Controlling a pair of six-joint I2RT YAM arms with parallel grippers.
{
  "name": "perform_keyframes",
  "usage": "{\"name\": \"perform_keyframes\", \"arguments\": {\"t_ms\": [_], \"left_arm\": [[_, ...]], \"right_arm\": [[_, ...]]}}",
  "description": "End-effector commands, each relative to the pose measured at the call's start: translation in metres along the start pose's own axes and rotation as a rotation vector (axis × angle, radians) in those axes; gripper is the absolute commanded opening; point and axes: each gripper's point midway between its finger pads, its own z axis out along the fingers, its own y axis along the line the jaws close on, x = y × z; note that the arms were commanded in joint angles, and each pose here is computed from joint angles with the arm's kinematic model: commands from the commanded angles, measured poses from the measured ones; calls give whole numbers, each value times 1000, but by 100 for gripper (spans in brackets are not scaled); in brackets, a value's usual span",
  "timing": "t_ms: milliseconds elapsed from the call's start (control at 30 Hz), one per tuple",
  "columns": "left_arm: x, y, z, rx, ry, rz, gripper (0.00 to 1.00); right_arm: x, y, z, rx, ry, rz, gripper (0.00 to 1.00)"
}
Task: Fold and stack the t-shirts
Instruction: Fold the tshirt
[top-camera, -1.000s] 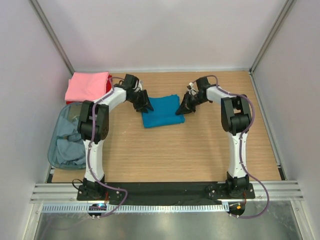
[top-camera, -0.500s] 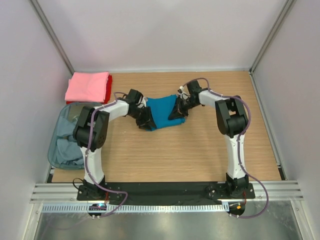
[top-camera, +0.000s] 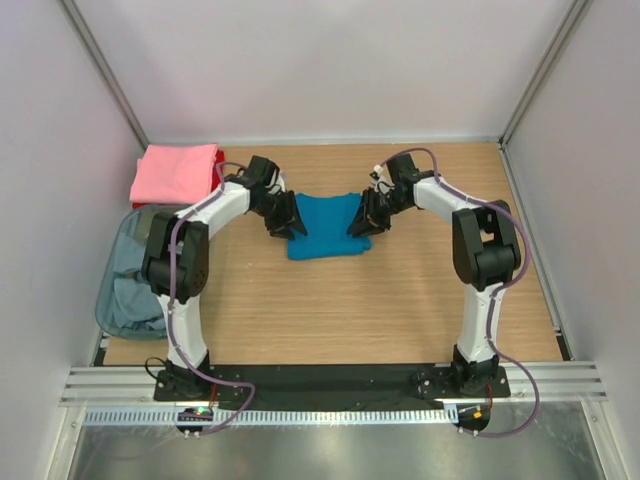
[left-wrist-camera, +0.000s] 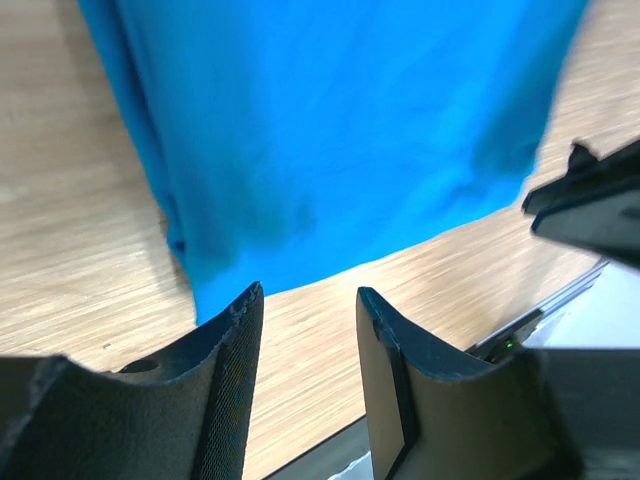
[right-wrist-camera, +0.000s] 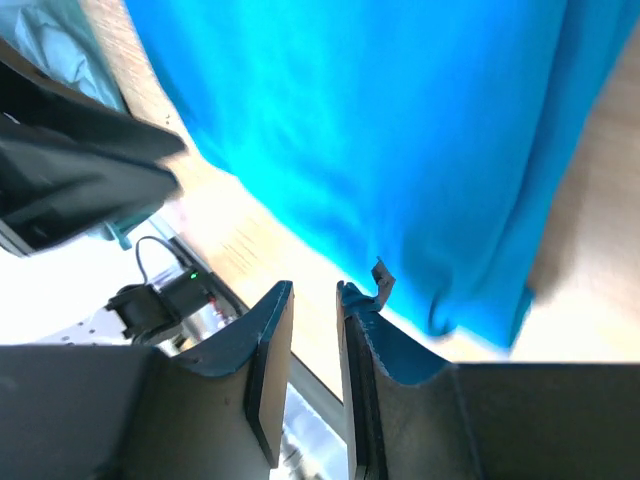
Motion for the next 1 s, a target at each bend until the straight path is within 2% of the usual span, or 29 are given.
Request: {"name": "perform_keyframes", "arguments": {"t_ms": [0,133,467,967], "left_arm": [[-23,-30,-33,43,-76,40,44],[-32,-42,-24,98,-69,36,44],[-28,-8,29,43,24,6,43],[-31,2,37,13,32,10,43]], "right_arm": [[7,0,-31,110,-76,-32,32],[12,-12,-34,174,-82,-44,31],[-1,-40,-25,271,-77,-48,26],[-4,-44,-12,240,-78,-26,25]]}}
